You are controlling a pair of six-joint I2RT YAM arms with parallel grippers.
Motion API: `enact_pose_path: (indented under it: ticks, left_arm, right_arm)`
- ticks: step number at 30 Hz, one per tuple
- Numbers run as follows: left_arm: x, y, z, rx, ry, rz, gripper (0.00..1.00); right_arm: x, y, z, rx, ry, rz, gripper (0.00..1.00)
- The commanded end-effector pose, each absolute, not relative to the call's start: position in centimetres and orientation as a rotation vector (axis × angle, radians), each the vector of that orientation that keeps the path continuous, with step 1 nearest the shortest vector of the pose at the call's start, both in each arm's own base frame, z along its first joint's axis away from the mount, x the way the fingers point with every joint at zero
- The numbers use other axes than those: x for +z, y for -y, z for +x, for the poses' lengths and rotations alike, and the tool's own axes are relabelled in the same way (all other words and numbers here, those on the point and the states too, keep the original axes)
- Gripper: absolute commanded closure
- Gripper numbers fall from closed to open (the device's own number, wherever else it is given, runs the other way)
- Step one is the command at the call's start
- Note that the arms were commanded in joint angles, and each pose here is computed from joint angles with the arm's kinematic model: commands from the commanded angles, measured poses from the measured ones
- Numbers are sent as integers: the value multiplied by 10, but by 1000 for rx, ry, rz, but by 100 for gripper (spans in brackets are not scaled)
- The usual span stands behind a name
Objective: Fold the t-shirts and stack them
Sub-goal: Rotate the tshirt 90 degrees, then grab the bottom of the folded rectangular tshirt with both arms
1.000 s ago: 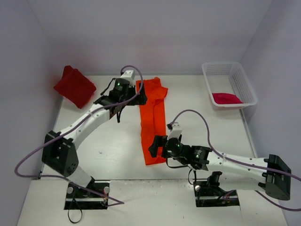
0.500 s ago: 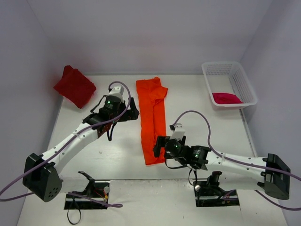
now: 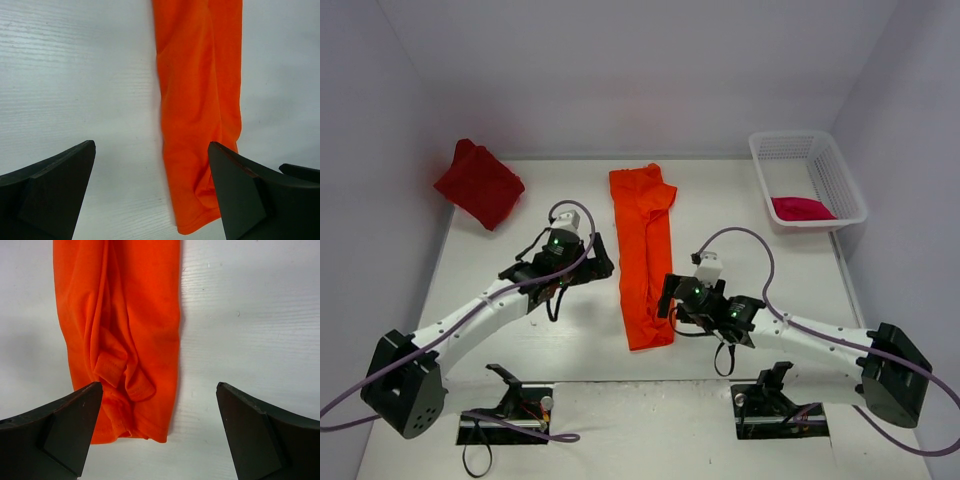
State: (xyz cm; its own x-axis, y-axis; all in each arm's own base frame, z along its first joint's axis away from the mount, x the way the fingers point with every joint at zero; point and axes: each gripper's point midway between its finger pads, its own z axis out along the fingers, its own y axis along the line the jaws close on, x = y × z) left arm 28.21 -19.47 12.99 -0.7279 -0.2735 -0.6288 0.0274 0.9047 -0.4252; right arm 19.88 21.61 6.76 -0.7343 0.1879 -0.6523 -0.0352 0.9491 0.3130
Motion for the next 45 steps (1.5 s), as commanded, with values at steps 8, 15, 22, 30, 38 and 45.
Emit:
enact_pose_path:
  ticks: [8,15,22,30,38,45]
  left_arm:
    - [134,230,267,-636,-2282,-196,10]
    - [113,253,241,-634,-2332,-181,10]
    - [94,269,221,-636,-2371,-182,10]
    - [85,273,208,-650,-2379,-201,10]
    - [77,272,198,-652,-2389,-224,10]
    - [78,273,194,-660,-2384,-228,11]
  right_arm:
    - [63,-230,206,485,-2352,117,8]
    - [54,-229,199,506,-2371,124,8]
    - [49,-231,193,525,-2378,123,8]
    - [41,-242,186,551,-2397,106,8]
    - [35,-251,178,557,-2410,94,9]
    - [34,-246,173,572,-2408,117,9]
